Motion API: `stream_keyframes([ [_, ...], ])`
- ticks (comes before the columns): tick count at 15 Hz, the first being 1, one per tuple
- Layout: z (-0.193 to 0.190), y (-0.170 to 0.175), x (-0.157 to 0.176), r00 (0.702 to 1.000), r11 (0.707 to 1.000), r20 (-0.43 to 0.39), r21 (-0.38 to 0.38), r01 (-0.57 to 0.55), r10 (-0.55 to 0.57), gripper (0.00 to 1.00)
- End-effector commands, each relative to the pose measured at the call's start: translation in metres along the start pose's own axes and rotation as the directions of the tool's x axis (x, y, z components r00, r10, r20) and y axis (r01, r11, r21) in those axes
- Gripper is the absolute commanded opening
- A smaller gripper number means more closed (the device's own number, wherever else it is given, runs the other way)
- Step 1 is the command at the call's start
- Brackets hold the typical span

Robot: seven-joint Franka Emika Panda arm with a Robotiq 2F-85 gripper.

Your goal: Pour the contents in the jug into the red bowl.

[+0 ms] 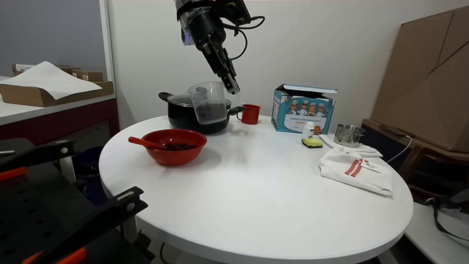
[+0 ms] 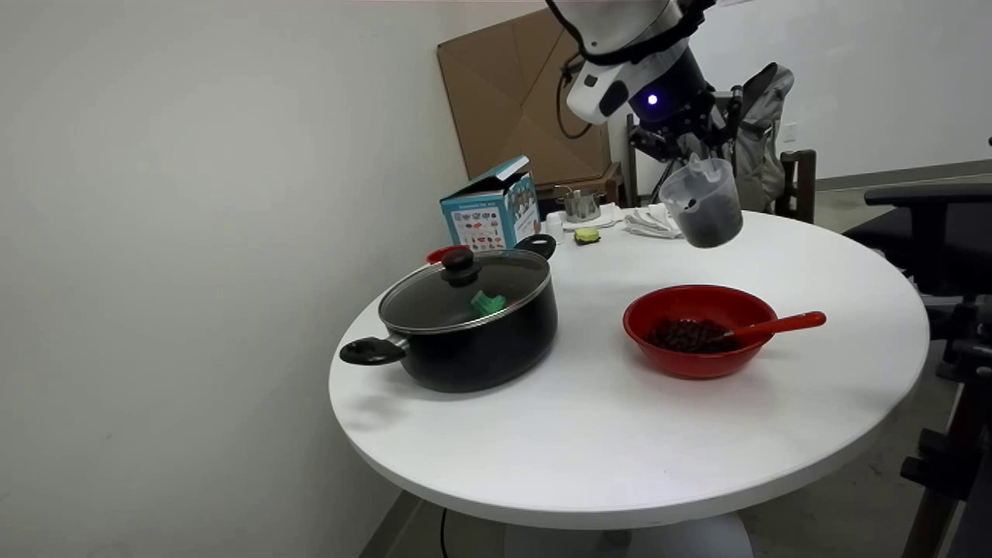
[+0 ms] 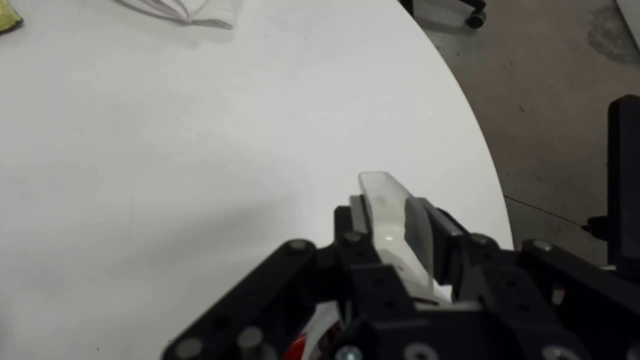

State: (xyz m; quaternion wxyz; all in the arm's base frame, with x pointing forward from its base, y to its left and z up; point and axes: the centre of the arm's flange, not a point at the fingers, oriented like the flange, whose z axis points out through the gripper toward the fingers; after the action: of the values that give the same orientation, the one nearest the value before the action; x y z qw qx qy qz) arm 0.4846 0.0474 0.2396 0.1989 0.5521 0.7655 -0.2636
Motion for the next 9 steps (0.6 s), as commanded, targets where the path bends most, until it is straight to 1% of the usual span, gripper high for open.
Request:
stream_keyframes([
  [1, -0.014, -0.018, 0.002, 0.997, 0.998, 0.046, 0.020, -0.057, 0.056, 0.14],
  [6, -0.017, -0.028, 0.003, 0.991, 0.993, 0.113, 0.079, -0.087, 0.078, 0.14],
  [9, -0.012, -0.030, 0.013, 0.984, 0.988, 0.162, 0.120, -0.094, 0.074, 0.14],
])
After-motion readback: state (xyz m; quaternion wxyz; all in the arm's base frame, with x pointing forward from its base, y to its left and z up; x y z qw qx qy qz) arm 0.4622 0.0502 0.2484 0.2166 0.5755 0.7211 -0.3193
